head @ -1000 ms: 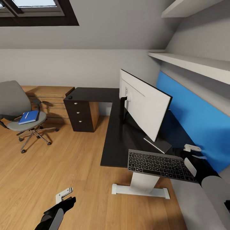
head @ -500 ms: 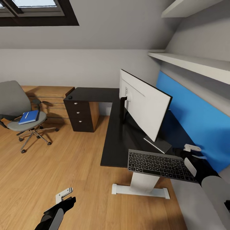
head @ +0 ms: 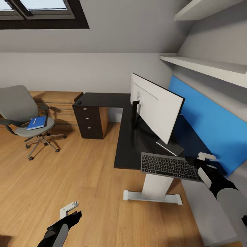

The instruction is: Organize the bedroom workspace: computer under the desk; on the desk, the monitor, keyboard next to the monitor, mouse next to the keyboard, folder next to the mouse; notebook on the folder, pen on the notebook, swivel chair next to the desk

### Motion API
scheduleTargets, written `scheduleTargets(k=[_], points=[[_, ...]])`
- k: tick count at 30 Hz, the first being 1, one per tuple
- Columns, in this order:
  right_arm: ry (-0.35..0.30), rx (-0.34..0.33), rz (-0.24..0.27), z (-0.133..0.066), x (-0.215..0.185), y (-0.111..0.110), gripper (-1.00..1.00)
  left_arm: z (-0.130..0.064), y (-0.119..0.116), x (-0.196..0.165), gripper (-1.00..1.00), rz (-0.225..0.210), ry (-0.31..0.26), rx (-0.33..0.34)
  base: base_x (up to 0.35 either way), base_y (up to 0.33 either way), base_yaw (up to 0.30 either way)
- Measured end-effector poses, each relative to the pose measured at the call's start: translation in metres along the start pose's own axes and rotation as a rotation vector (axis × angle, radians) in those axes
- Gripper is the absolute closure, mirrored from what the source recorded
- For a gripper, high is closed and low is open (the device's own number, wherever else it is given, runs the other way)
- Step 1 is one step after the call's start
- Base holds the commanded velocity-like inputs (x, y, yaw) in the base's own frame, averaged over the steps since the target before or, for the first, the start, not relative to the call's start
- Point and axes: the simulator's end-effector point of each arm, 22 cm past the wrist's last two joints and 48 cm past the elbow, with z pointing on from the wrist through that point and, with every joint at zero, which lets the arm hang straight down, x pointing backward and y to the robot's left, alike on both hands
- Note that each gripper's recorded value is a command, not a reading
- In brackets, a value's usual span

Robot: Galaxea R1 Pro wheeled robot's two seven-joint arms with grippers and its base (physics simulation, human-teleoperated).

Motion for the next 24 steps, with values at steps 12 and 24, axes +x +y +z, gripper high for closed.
scheduleTargets(k=[12,24], points=[[-0.054,-0.002,0.005,-0.001,-0.01,0.001,-1.0,0.0,0.0,0.001,-1.0,0.0,0.001,0.0,-0.058,0.024,0.0],[-0.062,-0.006,0.006,-0.002,-0.012,0.003,-1.0,0.0,0.001,0.0,-1.0,0.0,0.001,-0.001,-0.225,0.071,0.0]])
